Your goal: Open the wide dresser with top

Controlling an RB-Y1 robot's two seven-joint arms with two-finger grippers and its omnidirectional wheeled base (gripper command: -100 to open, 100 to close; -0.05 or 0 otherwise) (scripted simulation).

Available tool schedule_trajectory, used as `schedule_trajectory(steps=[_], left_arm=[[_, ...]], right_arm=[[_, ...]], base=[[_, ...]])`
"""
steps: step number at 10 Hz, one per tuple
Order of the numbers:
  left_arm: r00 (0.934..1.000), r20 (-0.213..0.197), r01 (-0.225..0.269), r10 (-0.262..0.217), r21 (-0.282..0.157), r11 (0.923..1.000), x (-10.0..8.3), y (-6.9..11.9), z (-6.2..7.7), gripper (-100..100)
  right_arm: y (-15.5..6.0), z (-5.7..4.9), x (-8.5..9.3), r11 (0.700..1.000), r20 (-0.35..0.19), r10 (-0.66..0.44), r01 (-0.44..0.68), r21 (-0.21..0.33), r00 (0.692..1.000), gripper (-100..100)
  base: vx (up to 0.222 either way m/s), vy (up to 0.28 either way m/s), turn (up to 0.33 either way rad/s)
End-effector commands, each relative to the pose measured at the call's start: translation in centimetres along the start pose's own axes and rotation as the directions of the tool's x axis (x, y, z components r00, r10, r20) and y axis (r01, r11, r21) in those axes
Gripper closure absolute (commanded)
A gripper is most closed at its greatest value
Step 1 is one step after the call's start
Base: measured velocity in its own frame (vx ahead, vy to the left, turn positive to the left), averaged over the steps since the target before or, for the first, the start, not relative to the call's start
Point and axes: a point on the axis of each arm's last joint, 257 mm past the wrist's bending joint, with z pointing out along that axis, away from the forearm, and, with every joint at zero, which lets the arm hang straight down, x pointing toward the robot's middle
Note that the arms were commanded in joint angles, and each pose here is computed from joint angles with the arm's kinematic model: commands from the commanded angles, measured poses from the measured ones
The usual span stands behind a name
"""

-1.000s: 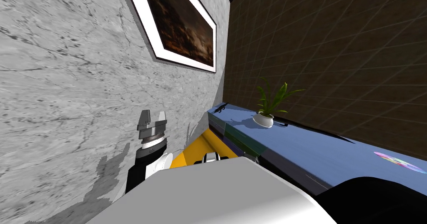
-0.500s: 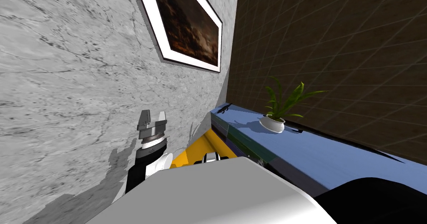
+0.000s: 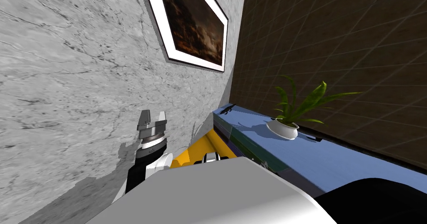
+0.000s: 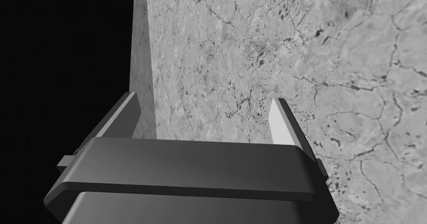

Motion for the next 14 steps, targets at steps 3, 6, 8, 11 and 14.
schedule_trajectory(steps=[3, 6, 8, 11, 14], left_arm=[[1.0, 0.0, 0.0, 0.0, 0.0, 1.0, 0.0, 0.0, 0.0, 0], [1.0, 0.0, 0.0, 0.0, 0.0, 1.0, 0.0, 0.0, 0.0, 0], [1.0, 0.0, 0.0, 0.0, 0.0, 1.0, 0.0, 0.0, 0.0, 0], [1.0, 0.0, 0.0, 0.0, 0.0, 1.0, 0.0, 0.0, 0.0, 0], [1.0, 0.0, 0.0, 0.0, 0.0, 1.0, 0.0, 0.0, 0.0, 0]], right_arm=[[-2.3, -0.1, 0.0, 0.98, 0.043, -0.165, 0.159, 0.12, 0.985, -100], [-3.8, -0.4, -0.2, 0.953, 0.057, -0.248, 0.233, 0.193, 0.967, -100], [-4.7, -0.7, -0.6, 0.927, 0.07, -0.308, 0.283, 0.245, 0.949, -100], [-5.5, -1.2, -1.1, 0.896, 0.081, -0.37, 0.331, 0.297, 0.926, -100], [-5.4, -1.0, -1.0, 0.902, 0.08, -0.358, 0.322, 0.288, 0.93, 100]], base=[[0.049, -0.011, 0.174], [0.048, -0.01, 0.109], [0.068, -0.03, 0.176], [0.037, -0.024, 0.115], [0.005, -0.004, 0.007]])
